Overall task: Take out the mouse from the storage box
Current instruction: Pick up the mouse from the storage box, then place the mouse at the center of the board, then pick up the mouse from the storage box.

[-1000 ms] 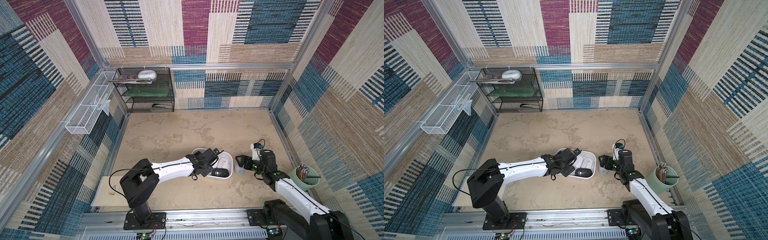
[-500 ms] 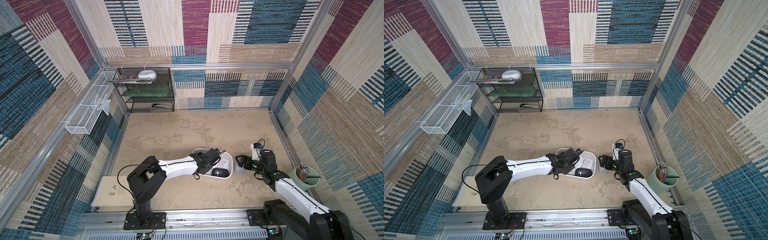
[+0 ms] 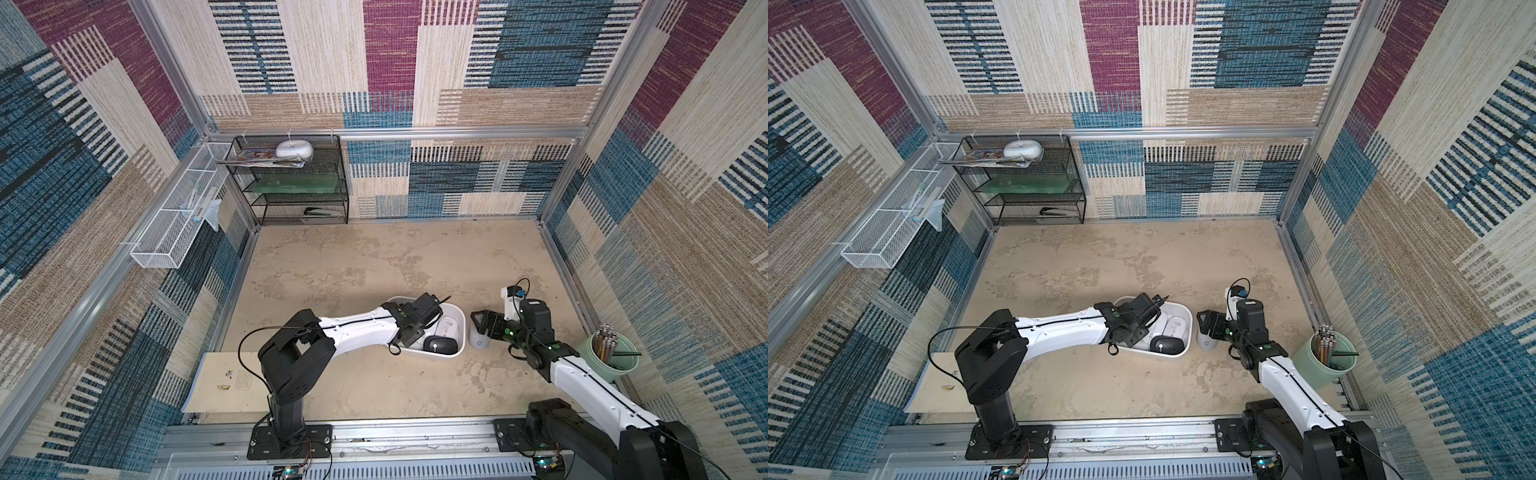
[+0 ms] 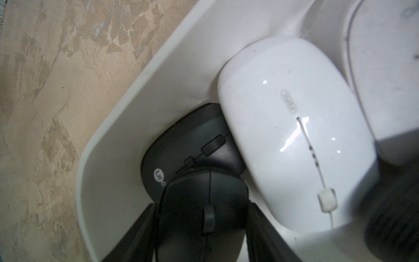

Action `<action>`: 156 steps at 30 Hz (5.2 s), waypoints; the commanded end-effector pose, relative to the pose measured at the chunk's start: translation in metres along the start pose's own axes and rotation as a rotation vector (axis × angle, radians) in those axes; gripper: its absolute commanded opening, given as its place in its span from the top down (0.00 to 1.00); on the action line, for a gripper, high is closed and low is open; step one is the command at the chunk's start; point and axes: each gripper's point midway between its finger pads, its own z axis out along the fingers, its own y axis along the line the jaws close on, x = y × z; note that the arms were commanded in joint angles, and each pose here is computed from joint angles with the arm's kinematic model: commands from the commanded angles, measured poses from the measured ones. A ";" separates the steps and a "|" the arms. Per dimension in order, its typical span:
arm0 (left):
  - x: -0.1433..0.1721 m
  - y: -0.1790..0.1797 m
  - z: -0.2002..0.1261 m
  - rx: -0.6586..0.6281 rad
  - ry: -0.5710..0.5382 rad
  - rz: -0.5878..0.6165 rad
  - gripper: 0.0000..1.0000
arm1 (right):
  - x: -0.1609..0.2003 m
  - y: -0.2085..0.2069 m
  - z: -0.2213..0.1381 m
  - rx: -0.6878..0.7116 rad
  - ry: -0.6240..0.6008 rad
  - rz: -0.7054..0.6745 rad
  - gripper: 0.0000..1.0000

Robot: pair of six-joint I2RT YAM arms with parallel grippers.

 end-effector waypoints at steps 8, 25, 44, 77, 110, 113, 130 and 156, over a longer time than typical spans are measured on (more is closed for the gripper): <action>0.010 0.003 0.007 -0.009 0.077 -0.004 0.24 | -0.005 0.003 -0.001 -0.008 -0.017 -0.005 0.13; -0.009 0.007 -0.003 0.010 0.065 -0.037 0.53 | -0.005 0.002 -0.001 -0.006 -0.021 -0.006 0.13; -0.030 0.052 -0.068 0.134 -0.098 -0.315 0.52 | -0.005 0.003 0.000 -0.009 -0.015 -0.003 0.13; 0.065 0.132 0.019 0.165 0.209 -0.902 0.51 | -0.004 0.001 0.002 -0.003 -0.008 -0.001 0.13; 0.061 0.140 -0.038 0.078 0.033 -0.923 0.16 | -0.004 0.000 -0.001 0.011 -0.015 0.000 0.13; 0.034 0.111 -0.065 0.151 -0.047 -0.845 0.13 | -0.004 0.003 0.000 0.020 -0.013 -0.008 0.13; -0.055 -0.032 -0.055 0.407 -0.016 -0.504 0.09 | -0.011 0.033 -0.014 0.020 -0.016 -0.074 0.12; -0.042 -0.045 0.002 0.212 0.169 -0.448 0.23 | 0.001 0.032 -0.011 0.018 0.012 -0.088 0.11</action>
